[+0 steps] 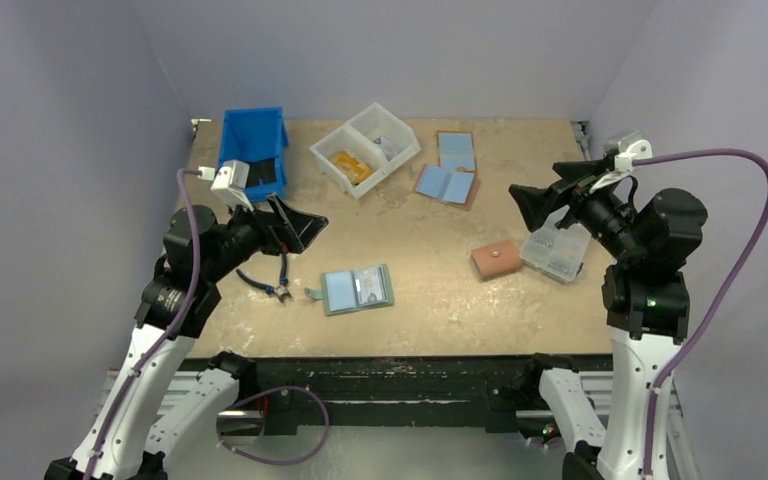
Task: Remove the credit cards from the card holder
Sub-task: Reset both arms
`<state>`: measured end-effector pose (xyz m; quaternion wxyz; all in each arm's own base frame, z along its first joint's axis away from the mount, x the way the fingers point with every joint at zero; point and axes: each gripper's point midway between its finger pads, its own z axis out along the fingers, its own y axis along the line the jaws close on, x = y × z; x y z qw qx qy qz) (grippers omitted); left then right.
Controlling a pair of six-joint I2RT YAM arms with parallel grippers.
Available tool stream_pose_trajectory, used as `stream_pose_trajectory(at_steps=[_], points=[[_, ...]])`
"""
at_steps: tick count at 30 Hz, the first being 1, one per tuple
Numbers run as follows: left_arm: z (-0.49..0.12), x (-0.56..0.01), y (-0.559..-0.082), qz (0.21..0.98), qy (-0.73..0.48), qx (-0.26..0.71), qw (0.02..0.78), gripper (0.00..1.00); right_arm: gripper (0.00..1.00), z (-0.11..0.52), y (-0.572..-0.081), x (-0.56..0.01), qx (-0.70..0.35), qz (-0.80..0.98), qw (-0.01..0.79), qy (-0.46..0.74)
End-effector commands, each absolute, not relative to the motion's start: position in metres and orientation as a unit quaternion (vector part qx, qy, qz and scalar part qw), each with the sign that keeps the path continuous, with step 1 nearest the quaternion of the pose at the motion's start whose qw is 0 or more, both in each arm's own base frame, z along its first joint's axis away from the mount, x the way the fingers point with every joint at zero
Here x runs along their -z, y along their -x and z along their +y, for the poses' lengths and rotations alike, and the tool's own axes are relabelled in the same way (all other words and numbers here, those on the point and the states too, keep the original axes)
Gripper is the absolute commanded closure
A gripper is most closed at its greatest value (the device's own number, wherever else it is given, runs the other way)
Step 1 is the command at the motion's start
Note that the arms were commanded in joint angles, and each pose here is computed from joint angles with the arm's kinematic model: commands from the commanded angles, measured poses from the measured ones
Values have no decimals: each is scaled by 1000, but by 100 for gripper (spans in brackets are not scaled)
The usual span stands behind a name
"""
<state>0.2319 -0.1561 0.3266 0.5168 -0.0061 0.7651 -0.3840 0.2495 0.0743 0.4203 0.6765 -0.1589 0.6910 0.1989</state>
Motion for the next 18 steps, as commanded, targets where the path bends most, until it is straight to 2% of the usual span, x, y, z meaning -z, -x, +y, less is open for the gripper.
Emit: stream_pose_trajectory(at_steps=[1, 18], points=[[-155, -345, -227, 753, 4, 392, 529, 1, 1, 72, -246, -432, -206, 692, 678, 139], [-145, -349, -232, 756, 9, 363, 545, 1, 1, 66, -247, -431, -210, 696, 675, 127]])
